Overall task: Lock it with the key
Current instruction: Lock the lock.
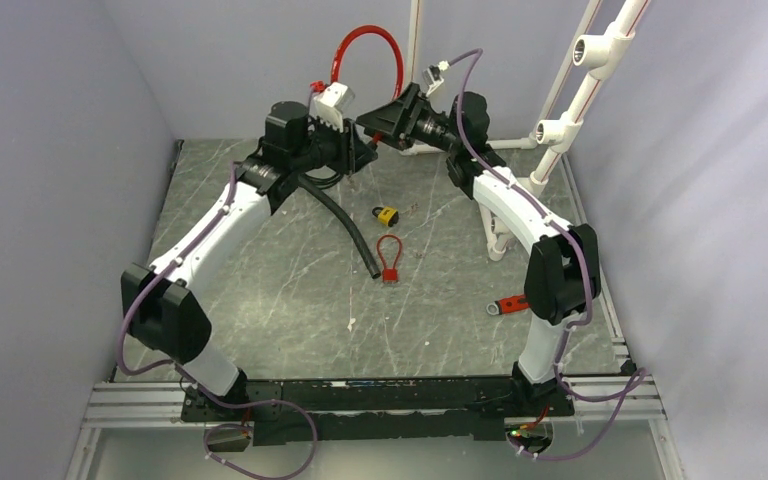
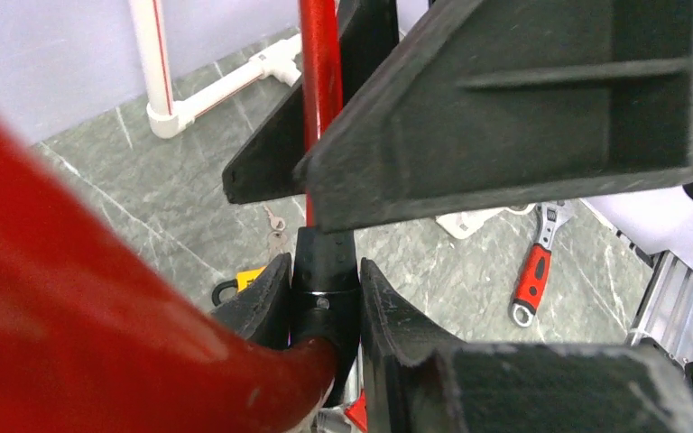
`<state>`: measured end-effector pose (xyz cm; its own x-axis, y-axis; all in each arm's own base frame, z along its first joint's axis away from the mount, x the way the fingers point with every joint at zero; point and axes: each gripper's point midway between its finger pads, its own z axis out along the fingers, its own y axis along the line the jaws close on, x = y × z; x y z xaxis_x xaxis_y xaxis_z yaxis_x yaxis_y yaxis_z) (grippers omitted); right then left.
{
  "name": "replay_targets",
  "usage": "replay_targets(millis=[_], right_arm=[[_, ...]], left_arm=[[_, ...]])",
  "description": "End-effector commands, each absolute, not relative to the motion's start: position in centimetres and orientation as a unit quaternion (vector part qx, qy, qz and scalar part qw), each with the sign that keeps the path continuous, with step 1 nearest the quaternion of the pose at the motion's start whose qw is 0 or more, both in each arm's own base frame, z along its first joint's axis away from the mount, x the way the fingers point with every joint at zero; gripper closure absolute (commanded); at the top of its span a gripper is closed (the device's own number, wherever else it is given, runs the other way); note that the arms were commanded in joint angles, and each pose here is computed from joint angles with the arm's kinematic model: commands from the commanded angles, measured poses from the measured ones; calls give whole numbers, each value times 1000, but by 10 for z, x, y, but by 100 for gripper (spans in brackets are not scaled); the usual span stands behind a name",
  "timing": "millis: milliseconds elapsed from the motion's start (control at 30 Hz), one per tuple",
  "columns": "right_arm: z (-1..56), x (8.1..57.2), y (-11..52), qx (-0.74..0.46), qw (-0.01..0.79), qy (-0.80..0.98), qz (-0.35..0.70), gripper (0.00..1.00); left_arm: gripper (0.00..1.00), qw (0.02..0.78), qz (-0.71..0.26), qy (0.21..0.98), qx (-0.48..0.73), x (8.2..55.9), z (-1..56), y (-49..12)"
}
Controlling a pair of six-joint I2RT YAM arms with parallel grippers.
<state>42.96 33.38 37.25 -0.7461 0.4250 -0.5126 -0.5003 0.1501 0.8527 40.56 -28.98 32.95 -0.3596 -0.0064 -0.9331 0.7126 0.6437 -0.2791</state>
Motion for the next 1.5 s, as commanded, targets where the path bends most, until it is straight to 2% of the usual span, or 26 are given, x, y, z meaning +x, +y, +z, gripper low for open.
replay_targets(millis=[0,67,133,267,367,600,633,667,800,867,900,1000,1033,1133,1200,1467], right_arm=[[448,413,329,-114,434,593,669,23],[450,417,324,-116,442,590,666,16],[450,420,319,-118,453,591,657,6],[442,422,310,-117,477,602,629,2],[433,415,314,-140,456,603,640,10],[414,386,336,-178,420,580,675,18],[411,383,342,-180,418,577,678,20],[410,381,347,-181,415,572,684,27],[406,376,367,-192,403,565,694,33],[404,377,371,-200,392,566,698,42],[404,379,371,-204,384,567,700,42],[414,372,364,-231,378,546,711,27],[413,372,364,-232,374,552,708,26],[415,374,366,-225,376,550,711,26],[415,377,370,-227,379,548,710,30],[410,385,373,-287,385,533,697,30]], left_arm=[[100,592,-358,699,182,402,378,-269],[100,624,-353,678,162,403,397,-262],[100,650,-339,666,138,409,409,-252],[100,692,-321,641,85,421,433,-229],[100,691,-356,627,50,426,449,-220],[100,695,-418,585,5,429,489,-213],[100,697,-422,580,5,429,493,-214],[100,700,-420,578,6,429,495,-213],[100,706,-416,573,17,428,499,-212],[100,705,-417,573,28,426,499,-214],[100,702,-418,576,31,426,497,-215],[100,698,-421,577,56,419,494,-217],[100,697,-422,577,59,417,494,-218],[100,694,-429,574,67,414,495,-220],[100,691,-432,575,65,415,495,-221],[100,667,-448,591,72,419,483,-227]])
